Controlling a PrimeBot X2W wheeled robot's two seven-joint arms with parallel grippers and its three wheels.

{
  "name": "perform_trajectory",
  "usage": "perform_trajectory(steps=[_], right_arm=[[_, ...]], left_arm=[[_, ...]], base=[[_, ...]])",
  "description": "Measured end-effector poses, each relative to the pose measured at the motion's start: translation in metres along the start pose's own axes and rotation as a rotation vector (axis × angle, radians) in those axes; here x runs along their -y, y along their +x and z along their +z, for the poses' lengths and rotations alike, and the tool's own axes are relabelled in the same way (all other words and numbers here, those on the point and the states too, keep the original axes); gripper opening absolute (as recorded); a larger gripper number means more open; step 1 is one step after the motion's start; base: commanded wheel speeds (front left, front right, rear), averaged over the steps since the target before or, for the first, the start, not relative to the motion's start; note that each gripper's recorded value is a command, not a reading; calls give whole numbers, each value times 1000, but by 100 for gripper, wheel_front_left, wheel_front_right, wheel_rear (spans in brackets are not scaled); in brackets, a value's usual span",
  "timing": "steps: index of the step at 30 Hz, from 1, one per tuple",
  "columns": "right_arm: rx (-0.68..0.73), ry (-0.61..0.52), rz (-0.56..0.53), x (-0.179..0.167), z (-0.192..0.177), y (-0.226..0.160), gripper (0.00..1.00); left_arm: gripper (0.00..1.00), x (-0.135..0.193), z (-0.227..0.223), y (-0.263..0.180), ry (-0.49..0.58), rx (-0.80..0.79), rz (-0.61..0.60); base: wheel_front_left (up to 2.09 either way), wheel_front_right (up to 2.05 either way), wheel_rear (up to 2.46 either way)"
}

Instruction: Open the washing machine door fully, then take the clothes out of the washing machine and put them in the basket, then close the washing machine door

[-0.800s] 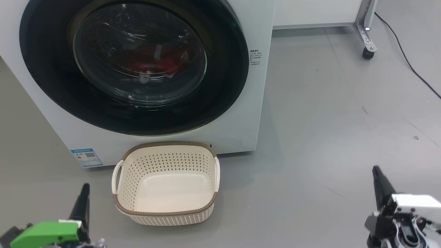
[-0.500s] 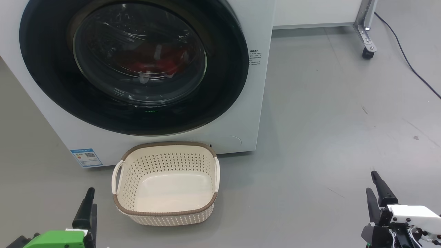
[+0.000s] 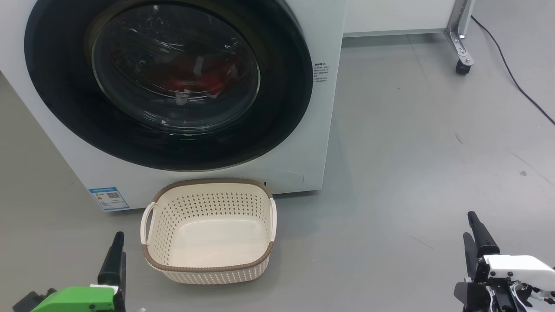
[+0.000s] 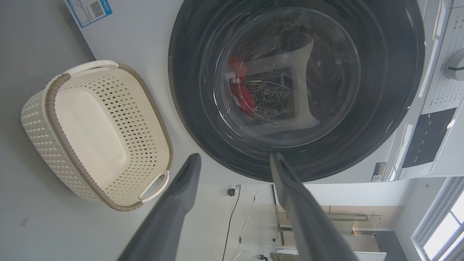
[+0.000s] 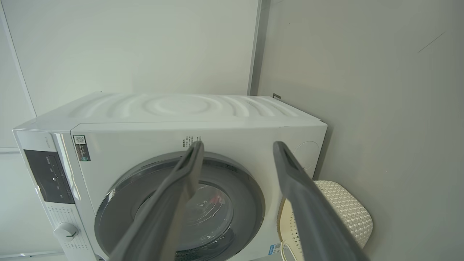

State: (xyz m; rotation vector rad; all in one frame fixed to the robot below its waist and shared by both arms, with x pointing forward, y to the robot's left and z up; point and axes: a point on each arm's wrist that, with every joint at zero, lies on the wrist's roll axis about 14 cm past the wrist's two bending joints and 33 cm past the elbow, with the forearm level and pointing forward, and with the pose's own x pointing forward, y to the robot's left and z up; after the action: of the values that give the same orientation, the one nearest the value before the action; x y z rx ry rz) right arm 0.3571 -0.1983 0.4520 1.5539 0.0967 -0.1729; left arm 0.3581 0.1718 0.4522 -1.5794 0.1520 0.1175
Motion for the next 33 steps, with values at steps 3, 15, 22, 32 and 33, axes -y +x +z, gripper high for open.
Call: perform_trajectory(steps=[3, 15, 22, 32, 33], right_arm=[[-1, -31, 3, -1, 0, 0, 100], [-16, -303, 30, -9, 3, 2, 100], [-43, -493, 39, -12, -1, 3, 100], [-72, -713, 52, -13, -12, 3, 100], [-74, -730, 53, -13, -13, 3, 100]], left_arm=[[100, 2, -4, 0, 38, -8, -6], [100, 13, -8, 4, 277, -31, -44], [100, 18, -11, 4, 425, -35, -56], [100, 32, -16, 7, 647, -25, -95], [100, 32, -17, 7, 670, -27, -95]], base=[[0, 0, 0], [0, 0, 0], [0, 0, 0], [0, 0, 0], [0, 0, 0]])
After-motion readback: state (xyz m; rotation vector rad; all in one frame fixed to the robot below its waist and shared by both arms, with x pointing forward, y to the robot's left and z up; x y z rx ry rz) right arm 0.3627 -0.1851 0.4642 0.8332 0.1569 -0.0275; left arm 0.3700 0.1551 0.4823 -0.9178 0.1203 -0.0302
